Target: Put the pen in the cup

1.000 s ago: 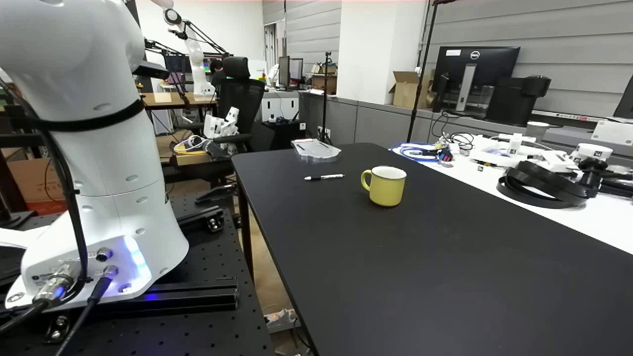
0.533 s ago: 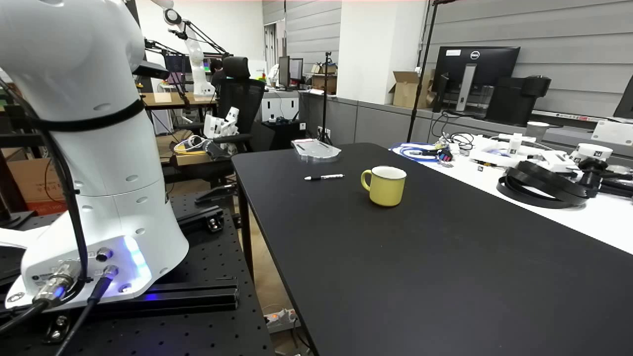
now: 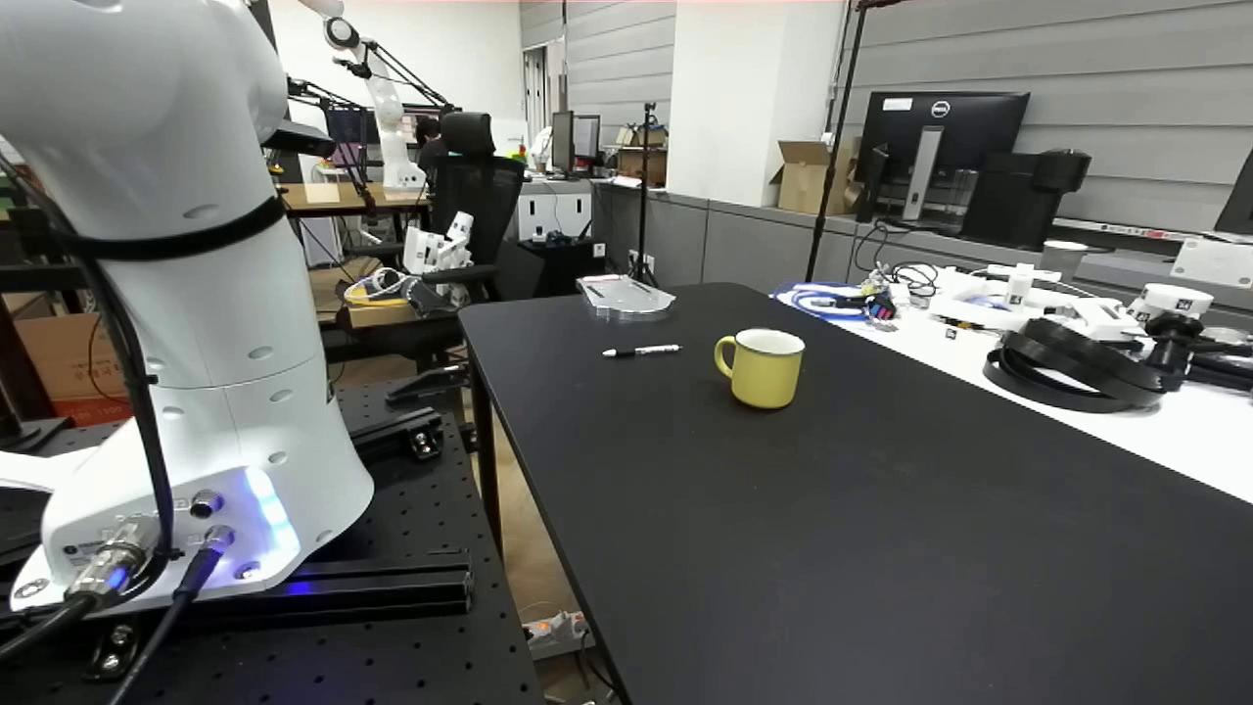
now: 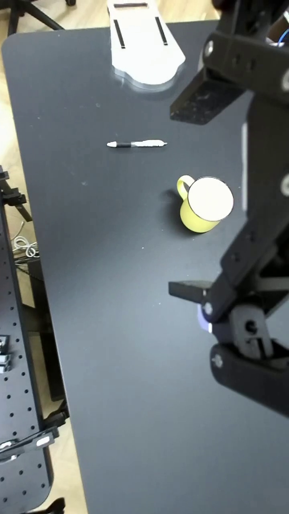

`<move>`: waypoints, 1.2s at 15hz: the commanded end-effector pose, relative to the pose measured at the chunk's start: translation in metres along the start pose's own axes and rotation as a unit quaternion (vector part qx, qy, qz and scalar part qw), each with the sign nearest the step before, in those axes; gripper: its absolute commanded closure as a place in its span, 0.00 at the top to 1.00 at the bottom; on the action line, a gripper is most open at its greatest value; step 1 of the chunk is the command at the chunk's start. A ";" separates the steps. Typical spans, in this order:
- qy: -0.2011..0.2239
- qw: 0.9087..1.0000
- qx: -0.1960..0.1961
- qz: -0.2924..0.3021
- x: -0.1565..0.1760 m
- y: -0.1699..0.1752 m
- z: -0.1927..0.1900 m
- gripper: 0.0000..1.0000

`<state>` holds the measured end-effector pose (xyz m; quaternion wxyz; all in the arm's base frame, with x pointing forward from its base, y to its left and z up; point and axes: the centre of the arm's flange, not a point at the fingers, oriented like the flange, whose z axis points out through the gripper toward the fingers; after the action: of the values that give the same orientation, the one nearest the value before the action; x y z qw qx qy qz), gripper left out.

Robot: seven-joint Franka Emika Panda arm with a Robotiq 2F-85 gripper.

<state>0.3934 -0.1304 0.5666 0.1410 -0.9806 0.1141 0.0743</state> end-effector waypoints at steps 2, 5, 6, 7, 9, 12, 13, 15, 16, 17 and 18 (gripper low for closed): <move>0.043 0.999 0.008 -0.015 0.022 -0.061 0.048 1.00; 0.076 0.997 0.002 -0.015 0.037 -0.121 0.094 1.00; 0.088 0.996 -0.001 -0.013 0.042 -0.146 0.114 1.00; 0.100 0.995 -0.003 -0.015 0.044 -0.168 0.130 1.00; 0.126 0.992 -0.006 -0.019 0.049 -0.218 0.161 1.00; 0.139 0.990 -0.014 -0.024 0.047 -0.282 0.203 1.00; 0.136 0.990 -0.020 -0.024 0.045 -0.295 0.216 1.00; 0.133 0.990 -0.015 -0.043 0.031 -0.282 0.216 1.00; 0.131 0.990 -0.017 -0.043 0.031 -0.288 0.224 1.00; 0.130 0.991 -0.017 -0.042 0.033 -0.290 0.227 1.00; 0.130 0.991 -0.017 -0.040 0.035 -0.288 0.226 1.00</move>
<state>0.4726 0.1981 0.4209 0.1116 -0.9879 0.0912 -0.0577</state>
